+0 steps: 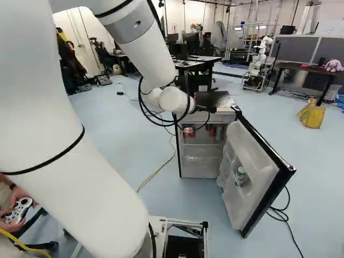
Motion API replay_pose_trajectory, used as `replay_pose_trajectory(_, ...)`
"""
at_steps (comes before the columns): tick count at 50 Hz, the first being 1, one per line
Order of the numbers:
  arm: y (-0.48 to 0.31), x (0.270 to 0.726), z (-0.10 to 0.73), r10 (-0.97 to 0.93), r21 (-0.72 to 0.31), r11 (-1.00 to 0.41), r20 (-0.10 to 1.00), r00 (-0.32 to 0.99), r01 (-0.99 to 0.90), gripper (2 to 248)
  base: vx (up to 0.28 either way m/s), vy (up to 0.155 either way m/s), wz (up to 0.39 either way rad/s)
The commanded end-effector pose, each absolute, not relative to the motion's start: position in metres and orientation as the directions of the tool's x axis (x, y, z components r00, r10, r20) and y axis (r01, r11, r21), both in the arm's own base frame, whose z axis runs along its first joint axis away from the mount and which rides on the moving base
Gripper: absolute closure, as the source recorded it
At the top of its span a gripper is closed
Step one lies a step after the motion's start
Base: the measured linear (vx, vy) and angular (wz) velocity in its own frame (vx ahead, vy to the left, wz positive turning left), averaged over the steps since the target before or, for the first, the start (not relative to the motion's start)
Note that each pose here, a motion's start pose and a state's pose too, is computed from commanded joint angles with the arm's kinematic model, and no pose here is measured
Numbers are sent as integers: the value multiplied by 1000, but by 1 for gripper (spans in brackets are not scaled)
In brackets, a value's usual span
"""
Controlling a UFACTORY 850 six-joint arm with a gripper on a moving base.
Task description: Grab a drink from the fridge
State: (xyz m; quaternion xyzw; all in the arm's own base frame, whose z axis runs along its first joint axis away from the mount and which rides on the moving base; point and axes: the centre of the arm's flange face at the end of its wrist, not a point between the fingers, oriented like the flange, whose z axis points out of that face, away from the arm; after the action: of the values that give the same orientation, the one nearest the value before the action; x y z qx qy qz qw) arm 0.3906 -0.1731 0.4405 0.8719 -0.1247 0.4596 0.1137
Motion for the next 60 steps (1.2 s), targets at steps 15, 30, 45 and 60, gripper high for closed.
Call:
replay_pose_trajectory(15, -192, 380, 446, -187, 78, -925, 759, 624, -372, 3, 0, 0, 0)
replay_pose_trajectory(30, -210, 373, 453, -253, 77, -909, 676, 692, -409, 3, 0, 0, 0)
replay_pose_trajectory(45, -222, 371, 462, -309, 76, -900, 586, 750, -430, 3, 0, 0, 0)
replay_pose_trajectory(60, -229, 370, 473, -352, 75, -895, 488, 798, -441, 3, 0, 0, 0)
